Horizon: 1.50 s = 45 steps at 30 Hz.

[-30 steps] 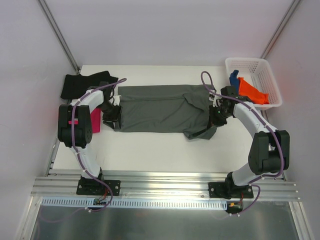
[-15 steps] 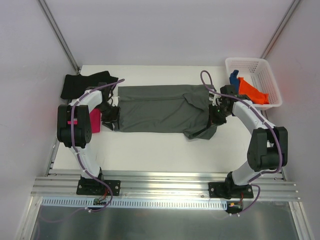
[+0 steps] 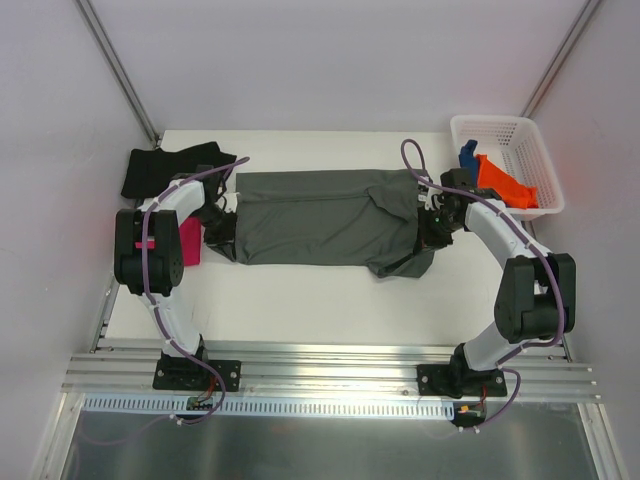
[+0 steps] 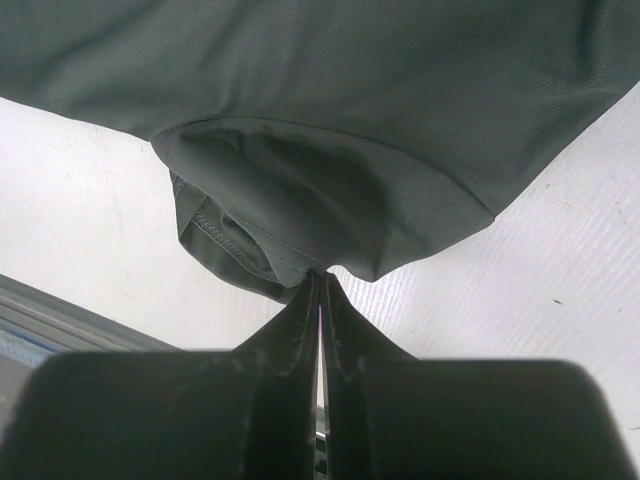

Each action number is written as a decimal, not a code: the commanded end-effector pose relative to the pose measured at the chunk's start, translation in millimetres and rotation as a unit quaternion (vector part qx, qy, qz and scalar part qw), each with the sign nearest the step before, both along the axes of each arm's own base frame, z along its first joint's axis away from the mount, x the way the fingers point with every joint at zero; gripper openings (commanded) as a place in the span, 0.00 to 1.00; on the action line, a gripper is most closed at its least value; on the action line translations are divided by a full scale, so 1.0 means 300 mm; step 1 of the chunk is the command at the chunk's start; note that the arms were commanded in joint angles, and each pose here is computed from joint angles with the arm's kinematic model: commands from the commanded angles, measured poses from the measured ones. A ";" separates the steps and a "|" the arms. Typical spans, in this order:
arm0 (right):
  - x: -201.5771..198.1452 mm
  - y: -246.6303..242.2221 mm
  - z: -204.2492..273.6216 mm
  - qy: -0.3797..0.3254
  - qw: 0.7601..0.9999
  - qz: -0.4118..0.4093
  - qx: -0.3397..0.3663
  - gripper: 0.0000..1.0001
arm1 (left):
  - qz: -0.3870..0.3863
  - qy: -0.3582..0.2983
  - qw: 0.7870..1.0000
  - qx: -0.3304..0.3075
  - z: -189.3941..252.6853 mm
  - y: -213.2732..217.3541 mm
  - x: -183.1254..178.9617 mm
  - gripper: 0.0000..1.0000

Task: Fold and stack the t-shirts
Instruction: Grap the side of the flattened tshirt closest away from the robot with both arms, then fold the other side of the tshirt into a rectangle

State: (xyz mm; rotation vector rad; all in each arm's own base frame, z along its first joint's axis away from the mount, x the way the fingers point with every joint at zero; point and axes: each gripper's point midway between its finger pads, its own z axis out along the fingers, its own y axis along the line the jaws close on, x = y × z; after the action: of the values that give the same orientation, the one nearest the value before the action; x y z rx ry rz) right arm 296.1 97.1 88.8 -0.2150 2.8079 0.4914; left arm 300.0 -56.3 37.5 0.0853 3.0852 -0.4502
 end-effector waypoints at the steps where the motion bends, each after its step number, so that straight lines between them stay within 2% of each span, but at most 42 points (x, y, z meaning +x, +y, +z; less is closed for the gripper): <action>1: 0.030 -0.005 0.028 -0.020 1.000 -0.004 0.000 0.01 | 0.007 0.011 1.000 -0.021 0.019 -0.015 -0.015 0.05; 3: 0.031 -0.006 0.027 -0.021 1.000 -0.004 -0.001 0.01 | 0.005 0.008 1.000 -0.025 0.025 -0.020 -0.013 0.00; 8: 0.038 -0.007 0.039 -0.025 1.000 -0.004 0.001 0.00 | 0.001 0.002 1.000 -0.031 0.041 -0.025 -0.015 0.00; 16: 0.080 -0.021 0.120 -0.057 0.998 -0.014 0.008 0.00 | -0.016 -0.049 0.998 -0.040 0.132 -0.028 0.041 0.00; 28: 0.192 -0.039 0.223 -0.106 0.994 -0.018 0.007 0.00 | -0.023 -0.137 0.990 -0.023 0.291 -0.010 0.243 0.00; 45: 0.443 -0.105 0.302 -0.157 0.987 -0.029 -0.023 0.01 | -0.020 -0.150 0.989 -0.008 0.273 0.011 0.374 0.00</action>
State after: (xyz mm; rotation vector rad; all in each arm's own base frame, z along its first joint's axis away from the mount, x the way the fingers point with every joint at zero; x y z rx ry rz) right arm 409.5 72.1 161.3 -0.1743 2.5694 0.3922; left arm 402.8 -61.0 110.4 0.1863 2.8089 -0.4554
